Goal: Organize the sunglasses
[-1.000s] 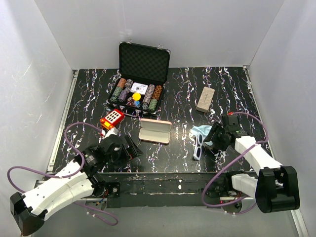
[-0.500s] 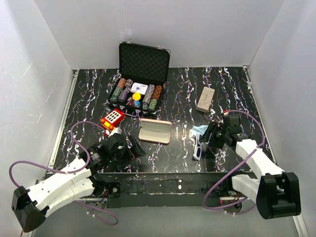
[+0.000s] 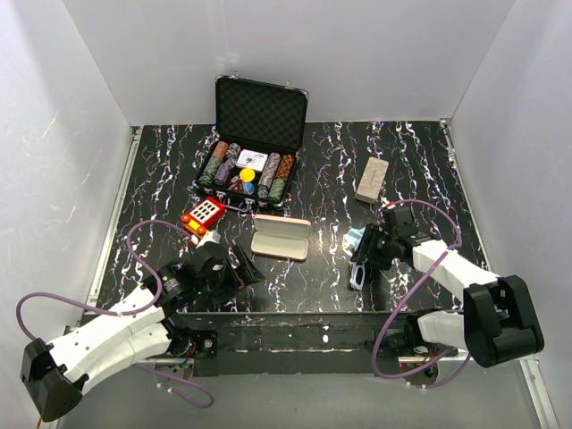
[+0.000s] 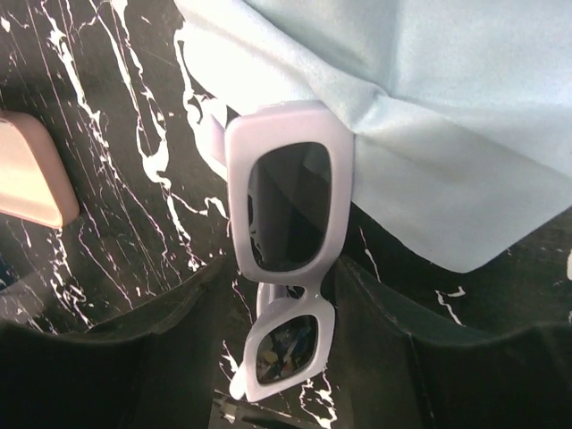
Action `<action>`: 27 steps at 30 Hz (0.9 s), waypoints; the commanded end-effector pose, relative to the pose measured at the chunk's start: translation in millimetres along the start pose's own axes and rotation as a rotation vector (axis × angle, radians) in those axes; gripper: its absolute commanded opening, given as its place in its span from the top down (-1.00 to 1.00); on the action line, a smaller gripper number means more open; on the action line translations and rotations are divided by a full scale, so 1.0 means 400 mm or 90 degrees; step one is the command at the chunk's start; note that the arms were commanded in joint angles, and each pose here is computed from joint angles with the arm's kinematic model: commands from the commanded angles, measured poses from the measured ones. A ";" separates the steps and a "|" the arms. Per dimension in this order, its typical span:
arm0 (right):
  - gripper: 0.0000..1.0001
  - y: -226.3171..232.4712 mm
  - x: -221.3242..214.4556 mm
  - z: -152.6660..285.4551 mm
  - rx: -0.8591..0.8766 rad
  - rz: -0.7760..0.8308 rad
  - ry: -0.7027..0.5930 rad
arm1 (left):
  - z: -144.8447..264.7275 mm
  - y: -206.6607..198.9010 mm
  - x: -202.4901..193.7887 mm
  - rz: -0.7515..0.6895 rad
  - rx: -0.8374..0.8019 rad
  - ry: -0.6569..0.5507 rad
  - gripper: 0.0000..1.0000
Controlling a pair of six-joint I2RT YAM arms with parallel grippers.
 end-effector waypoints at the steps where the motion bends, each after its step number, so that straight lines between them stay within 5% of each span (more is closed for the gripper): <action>1: -0.11 0.014 0.028 -0.017 -0.046 -0.008 -0.026 | 0.006 0.000 -0.001 -0.004 -0.008 0.002 -0.96; 11: 0.48 0.020 0.033 0.000 -0.089 -0.031 -0.043 | 0.013 0.006 0.004 -0.006 0.011 -0.009 -0.96; 21: 0.56 0.105 0.168 0.085 -0.034 0.018 -0.142 | 0.014 0.003 0.009 -0.011 0.018 -0.022 -0.96; 27: 0.59 0.140 0.314 0.023 -0.103 0.019 -0.133 | 0.018 0.007 0.018 -0.014 0.047 -0.042 -0.96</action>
Point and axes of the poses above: each gripper's point midway between its finger pads, its own z axis back along the fingers, its own y axis along the line the jaws close on, x = y × z, the point moved 9 cm from there along z, back along the fingers, and after that the axes turned 12 degrees about z, right-handed, at the moved point
